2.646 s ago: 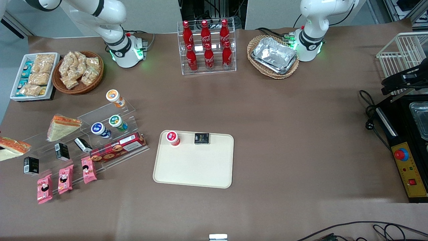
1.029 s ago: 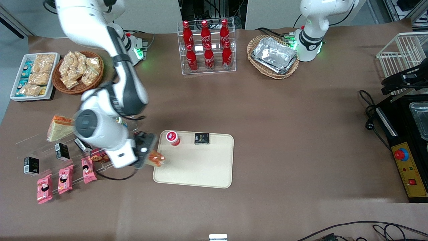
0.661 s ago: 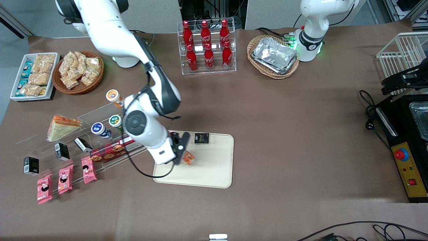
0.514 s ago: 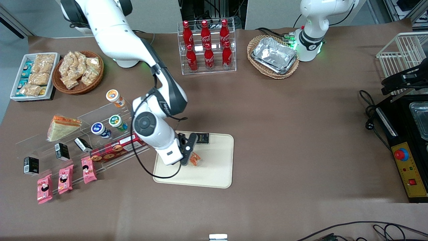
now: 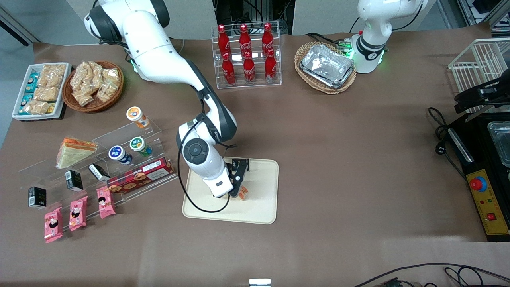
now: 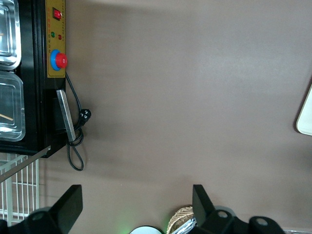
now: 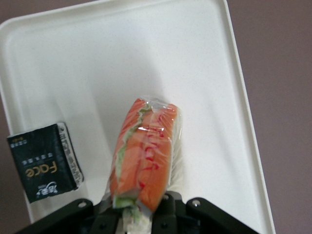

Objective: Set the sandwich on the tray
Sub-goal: 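Lower the sandwich onto the tray and open the right gripper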

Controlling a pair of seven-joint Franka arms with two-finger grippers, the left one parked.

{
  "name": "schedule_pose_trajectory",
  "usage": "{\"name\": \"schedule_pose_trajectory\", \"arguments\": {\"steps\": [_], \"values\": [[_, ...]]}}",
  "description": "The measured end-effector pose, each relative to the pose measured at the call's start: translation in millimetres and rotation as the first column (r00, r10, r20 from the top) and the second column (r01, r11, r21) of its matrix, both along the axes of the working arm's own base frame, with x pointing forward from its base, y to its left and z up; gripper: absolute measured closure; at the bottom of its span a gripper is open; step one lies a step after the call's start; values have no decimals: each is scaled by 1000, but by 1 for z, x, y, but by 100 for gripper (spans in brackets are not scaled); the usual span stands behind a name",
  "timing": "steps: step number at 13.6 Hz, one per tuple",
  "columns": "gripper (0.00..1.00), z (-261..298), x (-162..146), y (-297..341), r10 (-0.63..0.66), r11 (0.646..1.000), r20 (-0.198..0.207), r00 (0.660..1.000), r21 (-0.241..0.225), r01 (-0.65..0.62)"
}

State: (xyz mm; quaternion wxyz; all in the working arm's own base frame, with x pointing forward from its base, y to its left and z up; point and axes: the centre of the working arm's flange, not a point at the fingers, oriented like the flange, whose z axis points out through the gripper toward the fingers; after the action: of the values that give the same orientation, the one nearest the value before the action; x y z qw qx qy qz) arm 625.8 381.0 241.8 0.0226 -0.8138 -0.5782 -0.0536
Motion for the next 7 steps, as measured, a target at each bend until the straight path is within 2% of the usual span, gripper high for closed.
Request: {"name": "schedule_pose_trajectory", "arguments": {"steps": [3,5,6,7], "values": [[81,-5,3,1,-1,1000,12,1000,-1,1],[78,-4,7,3,-2,1000,47,999,11,1],[77,-2,10,3,-4,1000,64,998,17,3],[70,0,13,2,-8,1000,76,997,21,7]]}}
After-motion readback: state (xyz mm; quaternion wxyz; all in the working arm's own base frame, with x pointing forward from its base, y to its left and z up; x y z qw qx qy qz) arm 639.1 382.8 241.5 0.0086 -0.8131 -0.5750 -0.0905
